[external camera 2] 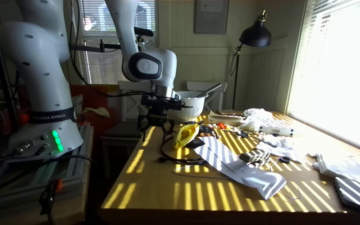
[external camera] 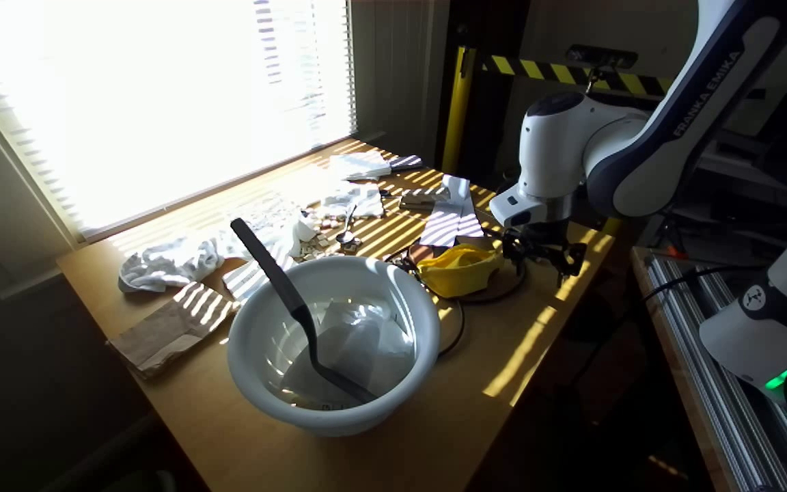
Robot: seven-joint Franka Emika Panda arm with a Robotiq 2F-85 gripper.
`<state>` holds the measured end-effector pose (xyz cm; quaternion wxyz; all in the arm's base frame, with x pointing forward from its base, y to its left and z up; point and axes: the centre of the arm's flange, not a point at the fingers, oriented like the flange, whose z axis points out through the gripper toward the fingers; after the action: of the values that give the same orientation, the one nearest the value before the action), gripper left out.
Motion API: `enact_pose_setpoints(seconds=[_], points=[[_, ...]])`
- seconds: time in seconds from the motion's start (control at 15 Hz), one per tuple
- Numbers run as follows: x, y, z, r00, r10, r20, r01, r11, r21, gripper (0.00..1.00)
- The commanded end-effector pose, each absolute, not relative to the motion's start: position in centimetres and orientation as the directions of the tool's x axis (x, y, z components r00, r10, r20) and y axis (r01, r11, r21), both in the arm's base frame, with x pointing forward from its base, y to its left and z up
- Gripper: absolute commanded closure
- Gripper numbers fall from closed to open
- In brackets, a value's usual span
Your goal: Move the cable forward then put the white thing on it
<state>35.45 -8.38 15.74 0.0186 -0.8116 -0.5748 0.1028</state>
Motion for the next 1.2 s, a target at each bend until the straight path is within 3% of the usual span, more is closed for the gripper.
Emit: enact_pose_setpoints(seconds=[0.0, 0.27, 0.47, 0.87, 1.13], points=[[32.8, -8.0, 15.2, 0.287, 0.946, -0.149, 0.937, -0.31, -0.164, 0.27], [33.1, -7.8, 14.8, 0.317, 0.934, -0.164, 0.927, -0.341, -0.153, 0.34], [33.9, -8.3, 14.8, 0.361, 0.916, -0.173, 0.913, -0.385, -0.133, 0.31], [35.8, -9.0, 13.7, 0.448, 0.868, -0.212, 0.868, -0.479, -0.127, 0.42], [37.0, -9.3, 13.9, 0.469, 0.857, -0.214, 0.86, -0.498, -0.112, 0.36]])
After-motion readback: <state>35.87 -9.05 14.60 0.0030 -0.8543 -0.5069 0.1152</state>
